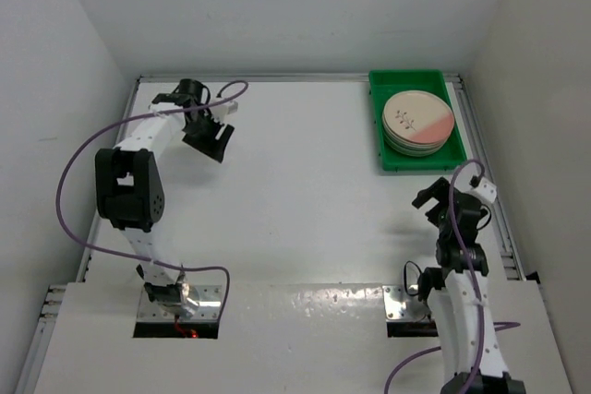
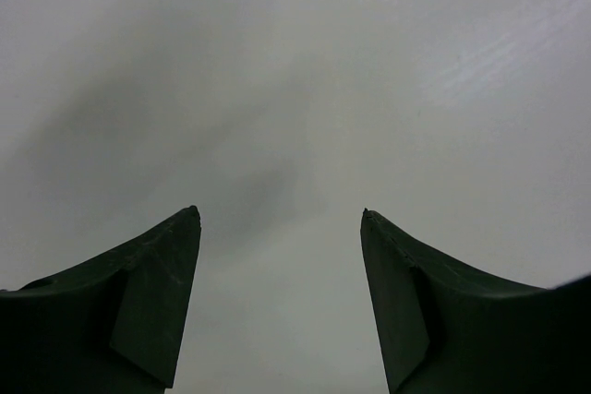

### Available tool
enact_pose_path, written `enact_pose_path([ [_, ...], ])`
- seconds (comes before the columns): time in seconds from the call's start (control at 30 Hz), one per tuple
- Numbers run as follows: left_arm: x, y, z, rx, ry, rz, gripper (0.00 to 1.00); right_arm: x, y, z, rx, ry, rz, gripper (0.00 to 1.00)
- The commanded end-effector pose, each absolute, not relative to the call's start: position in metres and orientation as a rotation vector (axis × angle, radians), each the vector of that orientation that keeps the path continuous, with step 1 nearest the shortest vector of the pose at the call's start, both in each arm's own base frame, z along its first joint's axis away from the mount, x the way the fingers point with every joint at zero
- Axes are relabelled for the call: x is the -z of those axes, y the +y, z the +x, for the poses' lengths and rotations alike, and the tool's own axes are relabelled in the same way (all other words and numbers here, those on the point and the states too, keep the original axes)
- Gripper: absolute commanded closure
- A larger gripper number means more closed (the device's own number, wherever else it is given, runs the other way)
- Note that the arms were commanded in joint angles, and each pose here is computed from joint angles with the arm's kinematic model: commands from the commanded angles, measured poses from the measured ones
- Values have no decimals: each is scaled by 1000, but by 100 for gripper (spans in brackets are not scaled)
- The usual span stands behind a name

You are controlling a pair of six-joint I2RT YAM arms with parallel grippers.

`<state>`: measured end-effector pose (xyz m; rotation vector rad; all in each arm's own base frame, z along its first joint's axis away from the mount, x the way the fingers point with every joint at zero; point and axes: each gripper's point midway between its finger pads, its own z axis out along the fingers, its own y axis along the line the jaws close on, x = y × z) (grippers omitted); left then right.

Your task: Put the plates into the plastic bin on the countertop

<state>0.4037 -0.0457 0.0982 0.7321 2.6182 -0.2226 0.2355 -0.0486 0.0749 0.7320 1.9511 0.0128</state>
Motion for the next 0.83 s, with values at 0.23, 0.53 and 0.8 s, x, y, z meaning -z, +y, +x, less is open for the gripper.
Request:
enact_pose_path([
  [0.23, -101, -20, 322, -102, 2337, 1118, 28, -39, -30, 219, -190, 1917, 955, 0],
  [0.53, -58, -16, 291, -75, 2484, 761, 28, -28, -28, 212, -146, 2005, 880, 0],
  [0.8, -61, -12, 281, -134, 2486, 740, 28, -22, -26, 213, -148, 1996, 793, 0],
])
